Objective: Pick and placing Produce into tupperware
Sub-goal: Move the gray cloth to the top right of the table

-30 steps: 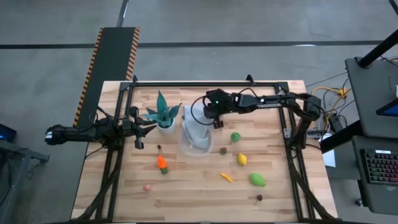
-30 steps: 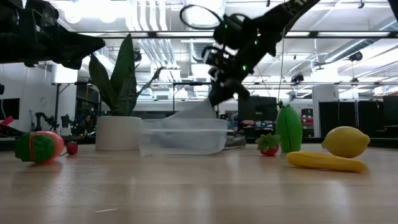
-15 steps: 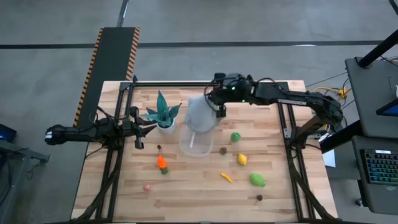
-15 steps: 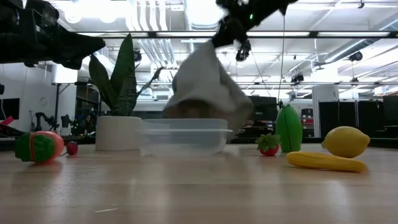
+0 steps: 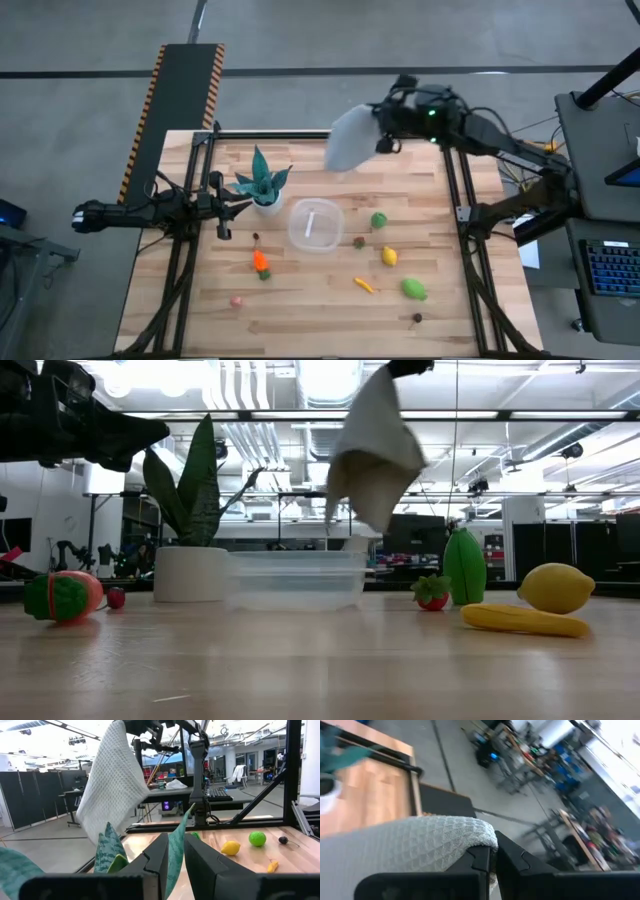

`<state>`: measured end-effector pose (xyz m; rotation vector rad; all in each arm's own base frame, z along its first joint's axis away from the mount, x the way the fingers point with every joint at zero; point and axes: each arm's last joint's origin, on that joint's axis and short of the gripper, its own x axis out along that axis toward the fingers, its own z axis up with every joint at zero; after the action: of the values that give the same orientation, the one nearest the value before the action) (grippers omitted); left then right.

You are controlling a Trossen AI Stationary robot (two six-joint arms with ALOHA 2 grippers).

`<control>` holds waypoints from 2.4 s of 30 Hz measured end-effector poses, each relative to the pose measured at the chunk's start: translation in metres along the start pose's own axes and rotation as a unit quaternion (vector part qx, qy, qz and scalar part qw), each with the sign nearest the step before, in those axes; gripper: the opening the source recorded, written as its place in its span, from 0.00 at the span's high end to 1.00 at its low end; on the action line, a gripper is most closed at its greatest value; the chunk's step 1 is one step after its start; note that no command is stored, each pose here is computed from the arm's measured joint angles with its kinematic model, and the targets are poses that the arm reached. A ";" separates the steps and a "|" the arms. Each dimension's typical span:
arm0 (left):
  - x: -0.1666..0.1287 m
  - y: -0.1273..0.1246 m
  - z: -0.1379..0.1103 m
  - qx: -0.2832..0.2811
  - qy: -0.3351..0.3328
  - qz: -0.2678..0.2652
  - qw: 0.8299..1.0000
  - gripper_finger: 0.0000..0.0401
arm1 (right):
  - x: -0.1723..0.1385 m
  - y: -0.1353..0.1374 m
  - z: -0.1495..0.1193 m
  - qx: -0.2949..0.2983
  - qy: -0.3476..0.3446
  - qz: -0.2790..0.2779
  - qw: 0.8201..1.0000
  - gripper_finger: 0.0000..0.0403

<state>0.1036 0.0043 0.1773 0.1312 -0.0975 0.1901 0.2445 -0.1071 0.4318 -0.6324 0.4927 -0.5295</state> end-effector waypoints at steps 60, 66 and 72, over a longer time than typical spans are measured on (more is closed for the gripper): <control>0.000 0.000 0.000 0.002 0.000 0.000 1.000 0.88 | 0.024 0.113 -0.250 0.373 0.399 0.004 0.838 0.98; 0.000 0.000 0.001 0.001 -0.003 0.001 1.000 0.88 | 0.028 0.113 -0.248 0.392 0.361 0.035 0.846 0.95; 0.000 0.000 0.001 0.001 -0.003 0.000 1.000 0.88 | 0.030 0.113 -0.245 0.404 0.339 0.058 0.848 0.77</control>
<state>0.1035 0.0043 0.1778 0.1339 -0.1031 0.1909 0.1612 -0.1501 0.1769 0.4293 0.8890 -0.7758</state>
